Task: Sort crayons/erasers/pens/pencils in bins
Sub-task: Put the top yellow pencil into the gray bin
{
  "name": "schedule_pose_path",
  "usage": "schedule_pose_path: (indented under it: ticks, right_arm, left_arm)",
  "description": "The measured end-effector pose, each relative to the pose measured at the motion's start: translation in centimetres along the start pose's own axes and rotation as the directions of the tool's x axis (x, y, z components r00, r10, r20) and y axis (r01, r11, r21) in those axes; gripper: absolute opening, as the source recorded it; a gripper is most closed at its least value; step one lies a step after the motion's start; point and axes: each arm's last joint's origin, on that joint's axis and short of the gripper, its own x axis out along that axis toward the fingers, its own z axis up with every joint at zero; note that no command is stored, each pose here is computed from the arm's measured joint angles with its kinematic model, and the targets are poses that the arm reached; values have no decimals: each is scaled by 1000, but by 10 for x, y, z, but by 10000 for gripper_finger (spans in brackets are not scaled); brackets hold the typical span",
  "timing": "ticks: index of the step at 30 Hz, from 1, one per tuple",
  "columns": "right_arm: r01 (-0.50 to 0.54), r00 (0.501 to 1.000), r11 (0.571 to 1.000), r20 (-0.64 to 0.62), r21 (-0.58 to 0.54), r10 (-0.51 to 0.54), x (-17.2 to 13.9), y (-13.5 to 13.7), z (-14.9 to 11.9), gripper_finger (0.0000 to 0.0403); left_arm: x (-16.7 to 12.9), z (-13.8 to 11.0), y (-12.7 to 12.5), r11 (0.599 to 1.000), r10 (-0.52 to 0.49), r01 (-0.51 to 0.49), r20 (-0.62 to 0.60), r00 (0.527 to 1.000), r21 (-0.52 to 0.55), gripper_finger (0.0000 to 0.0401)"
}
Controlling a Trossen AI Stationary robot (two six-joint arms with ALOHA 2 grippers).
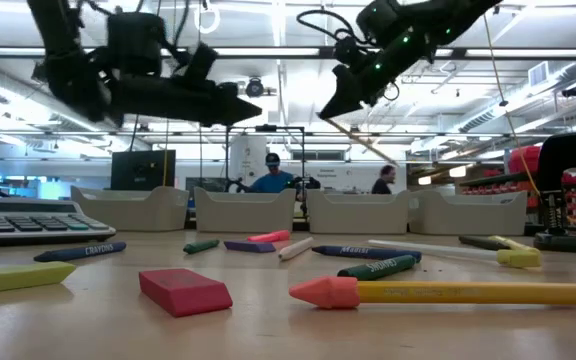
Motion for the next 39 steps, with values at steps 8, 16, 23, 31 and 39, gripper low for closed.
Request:
schedule_pose_path:
  ticks: [8,16,23,31,39]
  right_arm:
    - [7,1000,993,23,-121,-4,33,-22,-18,31]
    - [-51,994,983,89,-176,67,57,-46,-37,31]
    - [-127,992,991,-33,-46,125,63,-58,-61,31]
    - [-70,991,990,-104,124,84,69,-79,-83,56]
    - [-108,982,984,-139,142,128,73,-77,-92,103]
  left_arm:
    - [37,11,1,994,-106,100,-181,978,-44,126]
    - [65,35,16,997,-70,75,-217,974,16,131]
    - [75,43,29,995,-97,93,-188,977,-29,119]
    - [74,29,39,996,-60,39,-309,949,-75,118]
    - [74,29,45,998,17,-37,-315,949,-57,111]
